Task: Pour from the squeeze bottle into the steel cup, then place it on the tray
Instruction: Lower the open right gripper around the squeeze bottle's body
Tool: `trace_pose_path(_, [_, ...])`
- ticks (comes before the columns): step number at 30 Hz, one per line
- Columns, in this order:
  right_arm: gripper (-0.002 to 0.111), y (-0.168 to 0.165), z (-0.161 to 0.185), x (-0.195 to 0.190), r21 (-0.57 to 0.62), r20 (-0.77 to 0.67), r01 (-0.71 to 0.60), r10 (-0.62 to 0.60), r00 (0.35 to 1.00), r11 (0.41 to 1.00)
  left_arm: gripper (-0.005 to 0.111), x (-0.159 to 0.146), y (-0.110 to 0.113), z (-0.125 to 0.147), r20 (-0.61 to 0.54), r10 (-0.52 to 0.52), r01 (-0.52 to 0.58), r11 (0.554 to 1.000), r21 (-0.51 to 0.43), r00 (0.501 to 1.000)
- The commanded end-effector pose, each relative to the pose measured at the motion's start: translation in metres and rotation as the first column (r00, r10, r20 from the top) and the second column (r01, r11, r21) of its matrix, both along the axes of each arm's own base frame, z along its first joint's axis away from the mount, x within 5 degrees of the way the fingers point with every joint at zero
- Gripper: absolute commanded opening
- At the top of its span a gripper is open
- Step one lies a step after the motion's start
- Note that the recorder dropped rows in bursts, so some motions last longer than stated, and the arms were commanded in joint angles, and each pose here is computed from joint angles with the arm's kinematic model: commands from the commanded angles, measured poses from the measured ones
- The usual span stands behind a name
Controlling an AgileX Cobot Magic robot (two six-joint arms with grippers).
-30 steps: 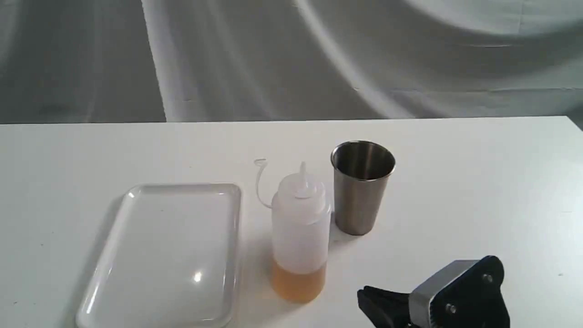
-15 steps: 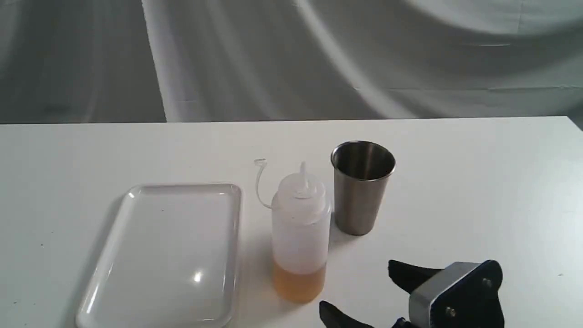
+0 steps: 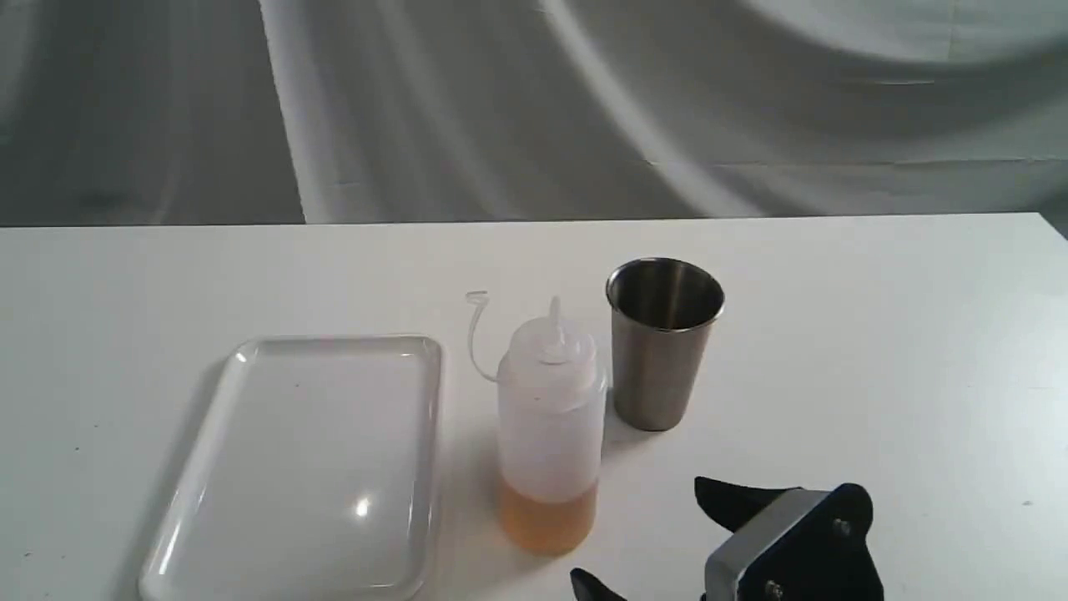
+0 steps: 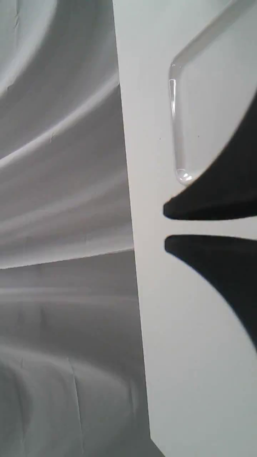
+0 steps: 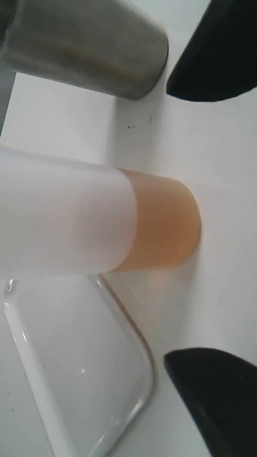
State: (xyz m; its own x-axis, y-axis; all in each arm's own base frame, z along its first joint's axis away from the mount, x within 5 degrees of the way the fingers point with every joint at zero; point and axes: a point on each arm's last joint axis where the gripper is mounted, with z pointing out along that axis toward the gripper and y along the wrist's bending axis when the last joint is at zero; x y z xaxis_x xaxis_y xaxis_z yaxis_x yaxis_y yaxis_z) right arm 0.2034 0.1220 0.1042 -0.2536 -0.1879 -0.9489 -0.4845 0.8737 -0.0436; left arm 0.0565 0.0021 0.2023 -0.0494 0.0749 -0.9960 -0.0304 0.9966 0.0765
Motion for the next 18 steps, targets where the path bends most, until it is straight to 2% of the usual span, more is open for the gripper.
trace_pose_path(1, [0.092,0.005,0.003,0.005,0.045,0.013,-0.005,0.004,1.0,0.999,0.008,0.0,0.0,-0.001,0.002,-0.005,0.005,1.0,-0.002,1.0])
trace_pose_path(11, [0.092,0.017,0.017,0.031,0.111,0.093,0.039,-0.049,0.995,0.993,0.008,0.0,0.0,-0.001,0.002,-0.005,0.005,1.0,-0.004,1.0])
trace_pose_path(18, [0.092,0.021,0.002,0.037,0.1,0.051,0.046,-0.052,0.997,0.994,0.008,0.0,0.0,-0.001,0.002,-0.005,0.005,1.0,-0.001,1.0])
